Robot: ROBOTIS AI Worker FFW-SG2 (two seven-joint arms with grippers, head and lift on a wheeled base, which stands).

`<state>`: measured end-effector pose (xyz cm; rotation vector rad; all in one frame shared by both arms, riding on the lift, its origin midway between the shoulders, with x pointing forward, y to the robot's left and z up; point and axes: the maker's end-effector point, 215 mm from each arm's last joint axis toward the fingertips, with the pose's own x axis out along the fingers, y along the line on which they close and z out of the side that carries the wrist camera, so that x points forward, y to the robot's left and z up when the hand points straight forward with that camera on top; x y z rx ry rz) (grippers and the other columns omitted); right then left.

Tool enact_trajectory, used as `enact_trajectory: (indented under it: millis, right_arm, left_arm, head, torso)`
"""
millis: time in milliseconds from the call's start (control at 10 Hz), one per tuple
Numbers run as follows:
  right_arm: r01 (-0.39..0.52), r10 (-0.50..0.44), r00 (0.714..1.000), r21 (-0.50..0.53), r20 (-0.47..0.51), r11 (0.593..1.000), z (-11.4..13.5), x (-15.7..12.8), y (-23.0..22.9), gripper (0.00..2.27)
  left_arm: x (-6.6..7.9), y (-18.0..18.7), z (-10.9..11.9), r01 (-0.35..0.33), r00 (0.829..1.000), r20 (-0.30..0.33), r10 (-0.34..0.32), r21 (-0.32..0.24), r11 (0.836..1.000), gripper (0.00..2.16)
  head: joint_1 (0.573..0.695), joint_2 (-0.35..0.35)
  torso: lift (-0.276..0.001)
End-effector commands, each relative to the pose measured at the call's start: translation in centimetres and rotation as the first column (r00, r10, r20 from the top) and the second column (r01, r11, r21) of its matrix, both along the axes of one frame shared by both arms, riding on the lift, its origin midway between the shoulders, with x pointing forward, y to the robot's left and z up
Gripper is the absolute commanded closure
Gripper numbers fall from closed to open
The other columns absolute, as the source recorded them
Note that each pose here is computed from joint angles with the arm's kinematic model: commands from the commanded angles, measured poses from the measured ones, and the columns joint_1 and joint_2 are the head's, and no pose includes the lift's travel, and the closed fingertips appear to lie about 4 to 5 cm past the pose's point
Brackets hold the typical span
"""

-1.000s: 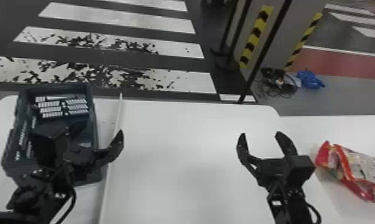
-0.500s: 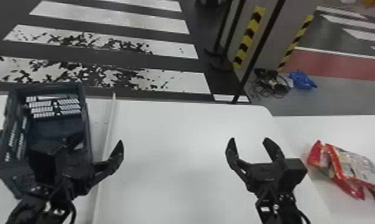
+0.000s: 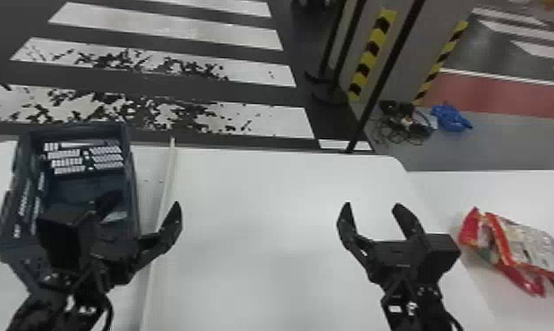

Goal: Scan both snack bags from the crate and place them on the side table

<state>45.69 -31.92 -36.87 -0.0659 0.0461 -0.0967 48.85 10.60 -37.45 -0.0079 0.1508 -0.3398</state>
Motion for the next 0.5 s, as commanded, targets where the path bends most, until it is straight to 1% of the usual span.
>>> enact_trajectory:
  millis: [0,400]
  right_arm:
    - [0.009,-0.009,1.0,0.005,0.006,1.0,0.14,-0.13,-0.16,0.06]
    - [0.013,-0.013,1.0,0.016,0.01,1.0,0.24,-0.1,-0.36,0.06]
  left_arm:
    - [-0.15,0.17,0.71,-0.006,1.0,0.011,0.006,-0.004,1.0,0.08]
    - [-0.14,0.44,0.7,-0.01,1.0,0.011,0.01,-0.001,1.0,0.08]
  head:
    - [0.695,-0.247]
    - [0.695,-0.245]
  torso:
    - [-0.098]
    - [-0.098]
